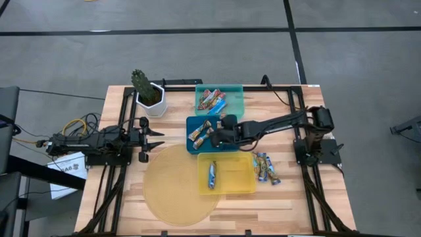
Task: Pick and place Granola Bars by type
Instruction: Put the yellow granola bar into the blue bin
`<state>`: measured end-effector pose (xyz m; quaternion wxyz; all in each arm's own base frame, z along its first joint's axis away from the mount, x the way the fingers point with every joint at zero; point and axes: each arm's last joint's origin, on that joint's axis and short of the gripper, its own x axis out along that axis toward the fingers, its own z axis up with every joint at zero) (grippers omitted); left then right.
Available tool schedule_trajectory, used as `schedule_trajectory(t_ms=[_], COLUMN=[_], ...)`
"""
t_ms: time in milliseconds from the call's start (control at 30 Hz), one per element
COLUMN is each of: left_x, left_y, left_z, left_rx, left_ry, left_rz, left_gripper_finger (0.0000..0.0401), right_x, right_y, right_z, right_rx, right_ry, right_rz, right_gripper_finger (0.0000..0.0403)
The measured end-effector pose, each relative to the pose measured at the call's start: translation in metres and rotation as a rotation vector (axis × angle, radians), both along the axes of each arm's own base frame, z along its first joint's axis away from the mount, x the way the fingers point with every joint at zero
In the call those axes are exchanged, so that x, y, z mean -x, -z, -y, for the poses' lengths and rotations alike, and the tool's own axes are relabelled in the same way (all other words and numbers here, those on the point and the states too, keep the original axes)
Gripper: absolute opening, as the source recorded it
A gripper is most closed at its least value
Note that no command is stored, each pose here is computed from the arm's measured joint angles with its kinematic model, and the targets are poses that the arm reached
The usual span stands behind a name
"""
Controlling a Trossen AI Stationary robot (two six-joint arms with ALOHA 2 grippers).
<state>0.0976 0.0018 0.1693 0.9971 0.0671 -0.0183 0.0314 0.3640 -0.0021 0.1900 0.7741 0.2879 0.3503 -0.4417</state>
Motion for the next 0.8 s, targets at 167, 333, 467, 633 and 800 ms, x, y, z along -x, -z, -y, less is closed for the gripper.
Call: schedule_trajectory(t_ms=[167,333,467,633,800], left_x=[0.000,0.000,0.000,0.000,0.000], left_y=[0.000,0.000,0.000,0.000,0.000], left_z=[0.000,0.000,0.000,0.000,0.000], left_rx=[0.000,0.001,0.002,0.001,0.000], left_ry=[0.000,0.000,0.000,0.000,0.000], left_rz=[0.001,0.001,0.001,0.001,0.001], left_gripper_finger=[0.0137,0.0137,0.0137,0.0137,0.0137], right_x=[-0.005,-0.004,-0.002,-0.001,-0.001], right_y=[0.014,0.015,0.015,0.015,0.015], right_z=[0.001,0.001,0.001,0.001,0.001], right_rx=[-0.079,-0.112,-0.112,-0.108,-0.103], right_ry=[-0.024,0.019,0.021,0.016,0.018], right_rz=[-0.020,-0.013,-0.034,-0.042,-0.042], right_gripper_finger=[0.0044,0.0046,0.0057,0.0082,0.0115])
